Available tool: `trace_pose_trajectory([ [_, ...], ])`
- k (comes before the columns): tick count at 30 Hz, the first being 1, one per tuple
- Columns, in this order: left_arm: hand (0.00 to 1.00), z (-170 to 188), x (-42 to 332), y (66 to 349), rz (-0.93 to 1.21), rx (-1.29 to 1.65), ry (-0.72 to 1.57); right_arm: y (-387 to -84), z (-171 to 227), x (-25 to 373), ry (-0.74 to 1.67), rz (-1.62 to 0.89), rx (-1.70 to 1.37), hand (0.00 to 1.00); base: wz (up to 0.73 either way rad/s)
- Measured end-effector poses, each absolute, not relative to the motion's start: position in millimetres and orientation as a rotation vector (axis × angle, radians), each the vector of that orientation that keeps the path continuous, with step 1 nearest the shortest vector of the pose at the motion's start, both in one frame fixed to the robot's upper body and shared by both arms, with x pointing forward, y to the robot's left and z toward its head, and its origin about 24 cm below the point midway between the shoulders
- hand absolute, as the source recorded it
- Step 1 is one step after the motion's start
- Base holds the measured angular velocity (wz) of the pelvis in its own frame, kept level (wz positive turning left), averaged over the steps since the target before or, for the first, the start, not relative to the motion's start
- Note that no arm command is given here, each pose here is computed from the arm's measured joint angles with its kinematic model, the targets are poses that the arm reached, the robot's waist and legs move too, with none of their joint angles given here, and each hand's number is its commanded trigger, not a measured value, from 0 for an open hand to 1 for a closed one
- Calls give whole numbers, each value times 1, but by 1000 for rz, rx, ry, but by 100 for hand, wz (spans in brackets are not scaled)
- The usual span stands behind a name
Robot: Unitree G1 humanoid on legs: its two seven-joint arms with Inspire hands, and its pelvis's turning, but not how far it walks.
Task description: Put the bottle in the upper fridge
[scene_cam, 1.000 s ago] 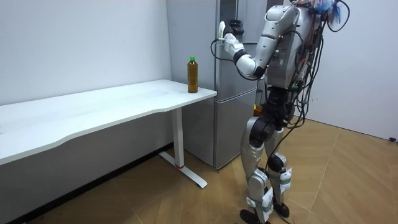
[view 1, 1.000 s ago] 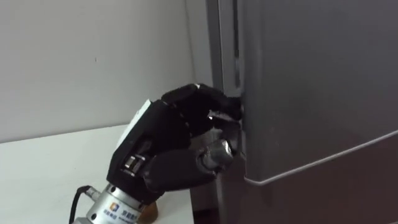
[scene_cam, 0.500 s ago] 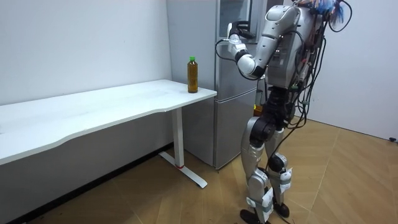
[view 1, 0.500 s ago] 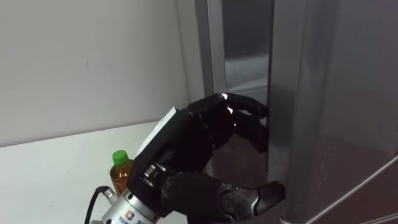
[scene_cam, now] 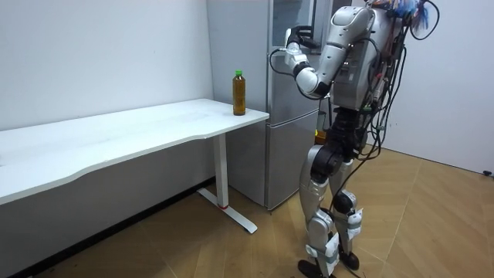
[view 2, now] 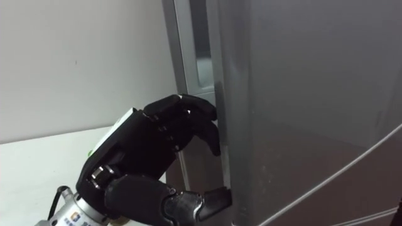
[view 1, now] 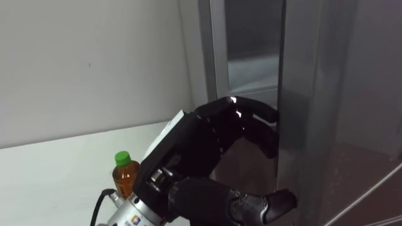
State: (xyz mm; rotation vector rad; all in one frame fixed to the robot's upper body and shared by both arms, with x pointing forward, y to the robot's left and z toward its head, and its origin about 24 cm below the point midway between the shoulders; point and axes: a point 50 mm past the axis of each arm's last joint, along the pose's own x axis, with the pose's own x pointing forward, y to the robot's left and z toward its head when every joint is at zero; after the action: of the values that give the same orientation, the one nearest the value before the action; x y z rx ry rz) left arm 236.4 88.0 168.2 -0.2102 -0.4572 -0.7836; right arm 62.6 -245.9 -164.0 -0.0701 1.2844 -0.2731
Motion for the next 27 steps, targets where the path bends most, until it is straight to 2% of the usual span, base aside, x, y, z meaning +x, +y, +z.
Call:
trace_pose_trajectory([
  [14,0,167,230,71,-884,-249,-453,-248,-164,61,1288,-265,-54,0,-5],
  [27,0,170,226,62,-969,-246,-464,-247,-164,59,1276,-302,55,0,-18],
])
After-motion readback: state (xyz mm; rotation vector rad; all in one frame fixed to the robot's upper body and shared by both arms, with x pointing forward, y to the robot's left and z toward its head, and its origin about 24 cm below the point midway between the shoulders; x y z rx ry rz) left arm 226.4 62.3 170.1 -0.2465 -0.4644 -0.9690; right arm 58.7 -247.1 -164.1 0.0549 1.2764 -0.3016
